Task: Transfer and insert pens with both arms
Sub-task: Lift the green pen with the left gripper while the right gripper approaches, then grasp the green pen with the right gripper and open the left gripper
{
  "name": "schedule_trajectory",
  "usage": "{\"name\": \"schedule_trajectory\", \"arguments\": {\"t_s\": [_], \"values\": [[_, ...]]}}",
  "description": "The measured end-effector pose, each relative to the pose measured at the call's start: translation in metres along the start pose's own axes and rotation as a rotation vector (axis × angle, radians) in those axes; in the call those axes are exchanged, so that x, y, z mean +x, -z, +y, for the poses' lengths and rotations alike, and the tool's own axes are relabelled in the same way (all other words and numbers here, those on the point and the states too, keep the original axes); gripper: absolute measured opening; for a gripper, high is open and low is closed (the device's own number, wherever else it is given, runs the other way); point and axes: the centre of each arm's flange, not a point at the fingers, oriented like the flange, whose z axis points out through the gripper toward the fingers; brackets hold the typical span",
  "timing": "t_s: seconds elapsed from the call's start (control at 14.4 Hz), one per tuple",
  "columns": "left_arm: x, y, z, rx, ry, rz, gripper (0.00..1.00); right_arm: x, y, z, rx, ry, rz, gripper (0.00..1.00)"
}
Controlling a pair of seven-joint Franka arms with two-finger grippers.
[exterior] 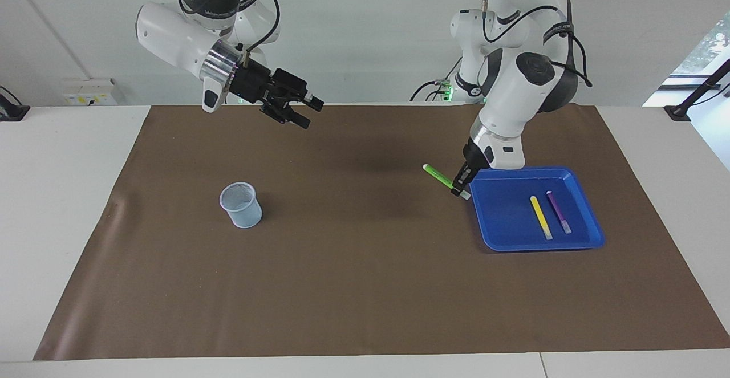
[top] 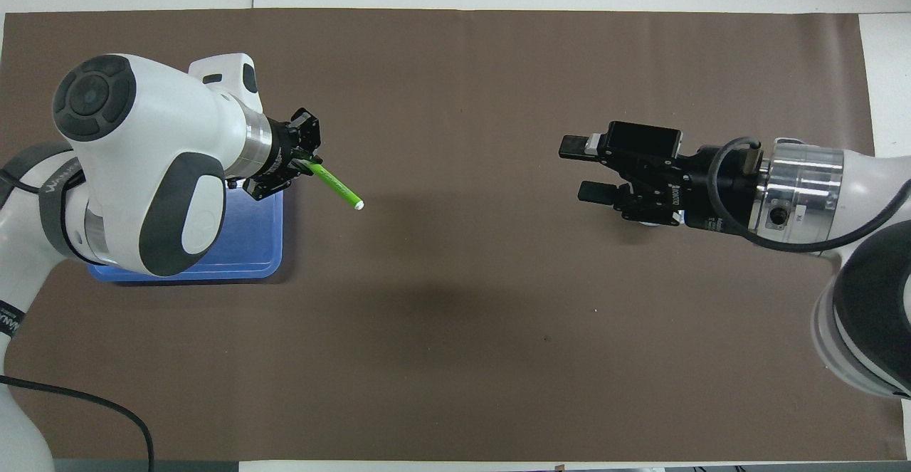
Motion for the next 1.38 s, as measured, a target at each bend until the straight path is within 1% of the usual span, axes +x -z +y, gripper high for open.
{"name": "schedule_trajectory", "arguments": {"t_s": [0.07,0.21,0.35,0.48,0.69,0.97,1.11,1.18,1.38], "values": [[-0.011,0.006,0.007,-0.021,0.065,-0.015,0.17,-0.004,-0.011,0.008,0.005,0.007,0.006,1.00],[-0.028,0.023,0.020,-0.061,0.182,-0.039,0.17,-0.014,-0.040,0.019,-0.017,0.020,0.030,1.00],[-0.044,0.036,0.030,-0.091,0.259,-0.061,0.17,-0.019,-0.068,0.034,-0.052,0.044,0.022,1.00],[-0.059,0.046,0.037,-0.112,0.321,-0.090,0.17,-0.016,-0.085,0.047,-0.074,0.053,0.010,1.00],[-0.082,0.051,0.042,-0.120,0.357,-0.118,0.17,-0.019,-0.097,0.048,-0.074,0.046,0.021,1.00],[-0.111,0.047,0.046,-0.108,0.355,-0.139,0.17,-0.013,-0.094,0.019,-0.027,-0.036,0.041,1.00],[-0.118,0.046,0.046,-0.104,0.356,-0.142,0.17,-0.015,-0.100,0.009,-0.018,-0.042,0.054,0.98],[-0.120,0.046,0.046,-0.103,0.361,-0.143,0.17,-0.017,-0.105,0.009,-0.021,-0.042,0.058,0.93],[-0.122,0.046,0.047,-0.104,0.370,-0.145,0.17,-0.020,-0.113,0.011,-0.029,-0.042,0.052,0.91]]}}
